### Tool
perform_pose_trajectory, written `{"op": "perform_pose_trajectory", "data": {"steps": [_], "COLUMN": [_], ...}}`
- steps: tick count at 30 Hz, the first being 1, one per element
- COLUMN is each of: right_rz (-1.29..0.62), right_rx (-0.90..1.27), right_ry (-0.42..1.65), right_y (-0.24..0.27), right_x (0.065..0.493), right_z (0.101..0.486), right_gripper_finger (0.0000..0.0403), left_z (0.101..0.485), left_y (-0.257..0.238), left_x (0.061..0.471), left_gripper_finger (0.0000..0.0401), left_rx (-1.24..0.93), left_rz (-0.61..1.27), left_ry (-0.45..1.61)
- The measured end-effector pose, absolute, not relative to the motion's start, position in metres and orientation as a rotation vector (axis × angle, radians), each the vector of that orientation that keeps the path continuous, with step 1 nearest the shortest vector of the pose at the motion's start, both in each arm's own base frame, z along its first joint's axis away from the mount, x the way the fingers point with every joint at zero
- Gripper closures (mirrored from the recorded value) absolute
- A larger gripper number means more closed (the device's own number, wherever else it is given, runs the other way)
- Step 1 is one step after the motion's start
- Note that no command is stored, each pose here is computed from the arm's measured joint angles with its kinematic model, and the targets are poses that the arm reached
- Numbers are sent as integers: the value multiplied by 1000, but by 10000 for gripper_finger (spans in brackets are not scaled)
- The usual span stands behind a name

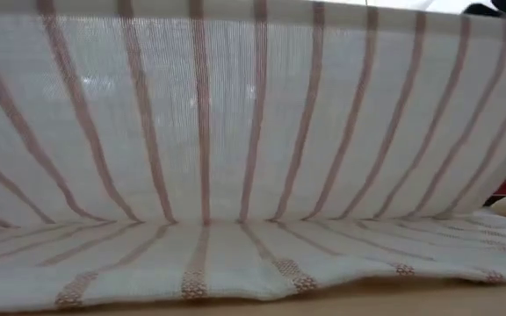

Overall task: Fold towel
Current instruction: Fold the white striped towel

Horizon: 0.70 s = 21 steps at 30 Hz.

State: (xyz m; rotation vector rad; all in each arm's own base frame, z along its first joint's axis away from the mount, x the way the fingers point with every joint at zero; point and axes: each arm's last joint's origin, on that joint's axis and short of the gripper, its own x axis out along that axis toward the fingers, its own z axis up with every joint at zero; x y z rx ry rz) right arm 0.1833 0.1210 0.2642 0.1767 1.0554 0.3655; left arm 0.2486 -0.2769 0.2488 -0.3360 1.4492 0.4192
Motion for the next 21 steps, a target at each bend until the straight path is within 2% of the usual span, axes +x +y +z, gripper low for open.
{"op": "perform_pose_trajectory", "data": {"steps": [7,15,21], "right_rz": [466,475,533], "right_rx": [239,266,148], "right_ry": [1041,1102,1110], "right_y": [125,126,136], "right_x": [184,183,188], "right_z": [247,236,222], "right_gripper_finger": [402,402,402], "left_z": [235,218,210], "left_y": [-281,-286,-288], "left_x": [248,252,254], "left_gripper_finger": [401,401,401], "left_rx": [-412,-489,-532], "left_rz": [384,331,322], "left_ry": [1524,1489,1468]}}
